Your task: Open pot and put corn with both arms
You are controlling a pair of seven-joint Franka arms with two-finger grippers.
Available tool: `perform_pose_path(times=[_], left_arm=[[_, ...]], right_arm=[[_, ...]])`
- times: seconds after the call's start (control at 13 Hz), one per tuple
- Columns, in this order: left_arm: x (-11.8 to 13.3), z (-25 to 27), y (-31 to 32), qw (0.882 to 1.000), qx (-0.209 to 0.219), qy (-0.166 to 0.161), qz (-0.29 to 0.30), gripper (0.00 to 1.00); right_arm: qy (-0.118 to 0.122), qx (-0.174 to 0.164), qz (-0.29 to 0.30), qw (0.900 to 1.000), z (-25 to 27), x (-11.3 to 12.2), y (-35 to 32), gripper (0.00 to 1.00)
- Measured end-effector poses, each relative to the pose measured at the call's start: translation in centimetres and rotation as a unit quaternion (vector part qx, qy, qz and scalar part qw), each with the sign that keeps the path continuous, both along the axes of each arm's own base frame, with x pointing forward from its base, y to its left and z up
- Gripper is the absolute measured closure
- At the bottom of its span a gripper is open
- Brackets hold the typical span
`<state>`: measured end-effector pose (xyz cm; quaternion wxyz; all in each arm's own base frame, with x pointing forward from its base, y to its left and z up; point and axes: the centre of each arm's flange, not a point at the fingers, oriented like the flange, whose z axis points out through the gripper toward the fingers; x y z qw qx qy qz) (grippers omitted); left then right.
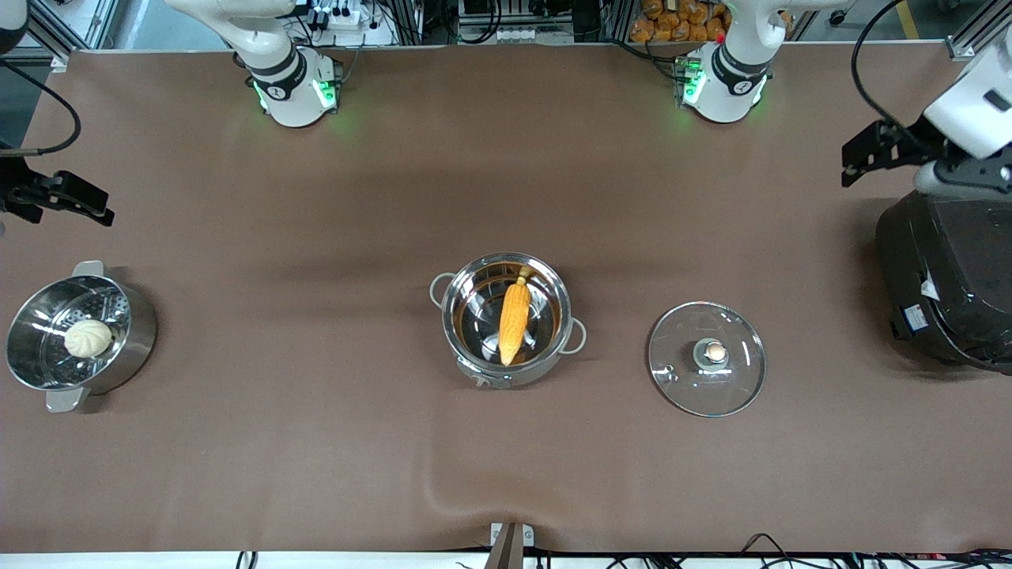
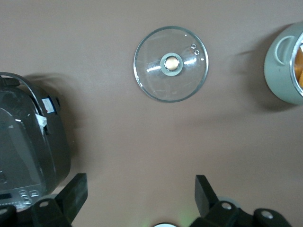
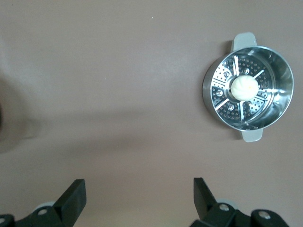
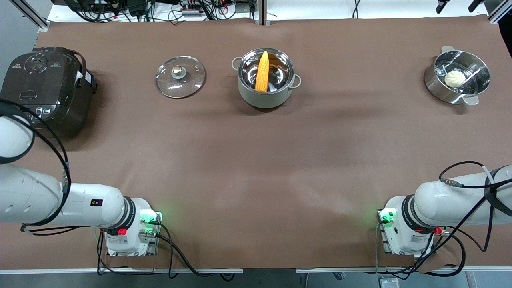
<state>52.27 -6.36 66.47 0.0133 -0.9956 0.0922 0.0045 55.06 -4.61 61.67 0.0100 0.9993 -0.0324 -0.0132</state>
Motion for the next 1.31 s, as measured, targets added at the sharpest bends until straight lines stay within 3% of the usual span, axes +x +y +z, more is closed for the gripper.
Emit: perform_pose_path(times=[0.62,0.92,1.31], left_arm=[[-0.4,0.4,-0.1,1.0,0.0,-0.002,-0.003,0.0],[0.5,-0.1,-0.5,1.0,-0.004,0.002,-0.007,0.0],[0.6,0.1,-0.8,0.999,-0.015,0.0,0.038,0.0]], right_arm=[[0.014,0.01,-0.01,1.0,-0.3,-0.4,-0.8,0.0],[0.009,0.009,-0.009,1.0,-0.2,-0.3,-0.8,0.0],[-0.004,0.01,-0.01,1.0,1.0,-0.6,-0.7,0.0]])
